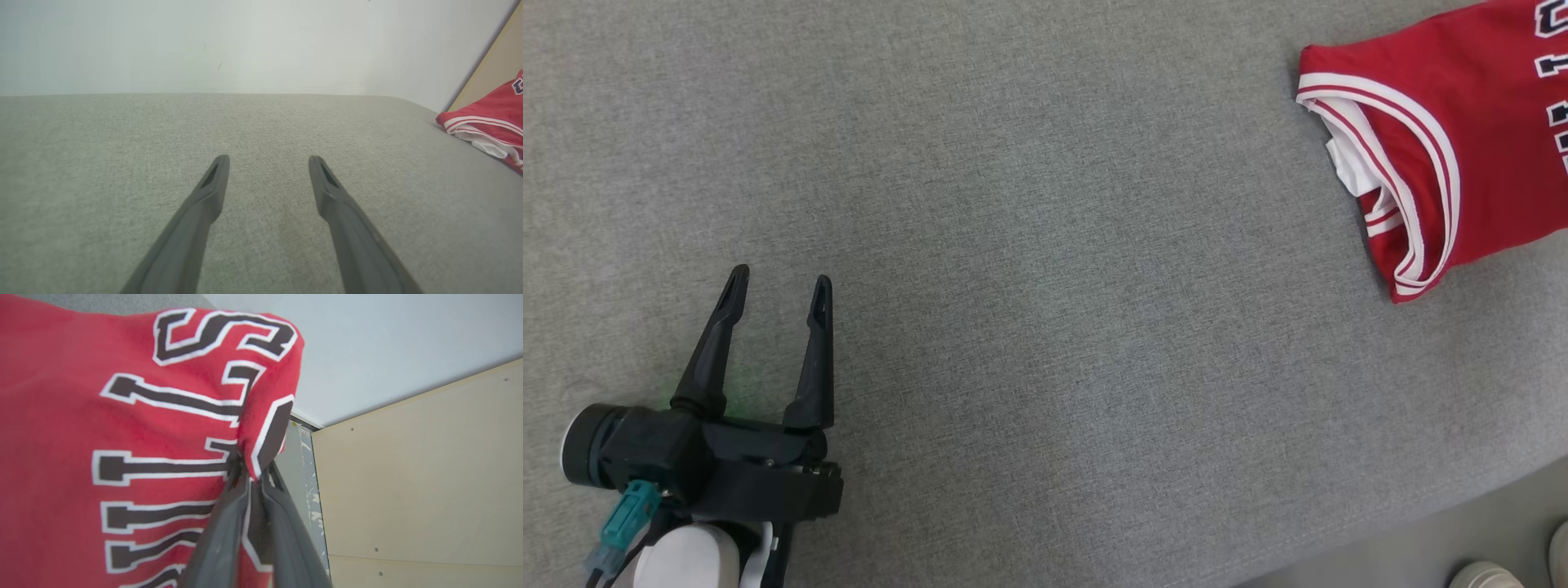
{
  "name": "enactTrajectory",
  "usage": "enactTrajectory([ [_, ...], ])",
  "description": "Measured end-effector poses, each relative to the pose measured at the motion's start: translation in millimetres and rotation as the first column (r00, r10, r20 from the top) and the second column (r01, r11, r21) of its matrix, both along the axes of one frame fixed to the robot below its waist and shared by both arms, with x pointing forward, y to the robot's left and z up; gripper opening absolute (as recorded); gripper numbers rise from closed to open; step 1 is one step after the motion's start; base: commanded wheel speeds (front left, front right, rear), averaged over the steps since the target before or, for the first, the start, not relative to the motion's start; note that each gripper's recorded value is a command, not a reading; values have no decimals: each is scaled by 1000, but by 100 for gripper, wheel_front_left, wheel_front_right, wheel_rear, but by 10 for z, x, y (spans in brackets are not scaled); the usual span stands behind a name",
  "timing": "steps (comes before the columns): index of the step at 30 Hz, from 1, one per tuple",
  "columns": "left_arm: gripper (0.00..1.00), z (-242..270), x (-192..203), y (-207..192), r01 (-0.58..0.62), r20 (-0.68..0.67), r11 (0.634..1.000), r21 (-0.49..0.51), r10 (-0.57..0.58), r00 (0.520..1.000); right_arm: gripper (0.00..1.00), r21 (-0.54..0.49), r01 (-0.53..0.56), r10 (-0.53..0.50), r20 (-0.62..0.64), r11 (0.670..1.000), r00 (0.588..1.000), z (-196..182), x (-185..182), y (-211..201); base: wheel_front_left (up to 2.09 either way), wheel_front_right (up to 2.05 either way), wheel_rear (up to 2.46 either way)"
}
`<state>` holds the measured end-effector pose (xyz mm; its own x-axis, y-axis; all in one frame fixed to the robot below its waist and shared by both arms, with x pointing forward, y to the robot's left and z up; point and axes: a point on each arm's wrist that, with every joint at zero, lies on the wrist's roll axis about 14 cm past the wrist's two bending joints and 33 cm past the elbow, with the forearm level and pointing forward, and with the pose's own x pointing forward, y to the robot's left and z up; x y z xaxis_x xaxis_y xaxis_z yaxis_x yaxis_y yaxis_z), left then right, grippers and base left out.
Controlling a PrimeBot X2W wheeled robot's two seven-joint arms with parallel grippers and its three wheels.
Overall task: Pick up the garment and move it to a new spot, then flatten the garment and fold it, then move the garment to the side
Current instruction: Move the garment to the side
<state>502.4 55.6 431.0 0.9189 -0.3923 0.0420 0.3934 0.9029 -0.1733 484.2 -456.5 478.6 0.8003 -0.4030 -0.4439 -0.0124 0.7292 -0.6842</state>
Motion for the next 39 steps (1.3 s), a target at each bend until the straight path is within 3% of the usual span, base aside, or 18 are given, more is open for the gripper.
enactTrajectory([
  [2,100,4,-1,8,-2,1,1000,1,2,1000,17,0,-9,9,13,1000,1000,18,18,13,0,0,0],
  [4,100,14,-6,24,-5,2,1000,4,5,1000,45,-3,-17,17,25,1000,1000,30,39,32,0,0,0],
  [5,100,21,-8,30,-6,3,1000,5,6,1000,100,-1,-23,23,29,1000,999,22,47,55,0,0,0],
  [14,100,153,-84,132,-45,12,999,-3,45,999,100,30,-104,100,105,994,989,58,103,319,0,0,0],
  [20,100,217,-236,320,-107,0,994,17,107,994,100,161,-191,129,334,968,934,261,163,698,0,0,0],
  [29,100,389,-579,779,-246,5,968,54,246,969,100,355,-357,126,534,864,836,355,-36,1572,0,0,0],
  [34,100,442,-849,979,-311,-5,949,57,312,950,100,440,-414,107,572,797,814,306,-324,1980,0,0,0],
  [39,100,519,-1106,1054,-333,2,941,56,333,943,100,511,-427,77,571,746,817,178,-662,2248,0,0,0],
])
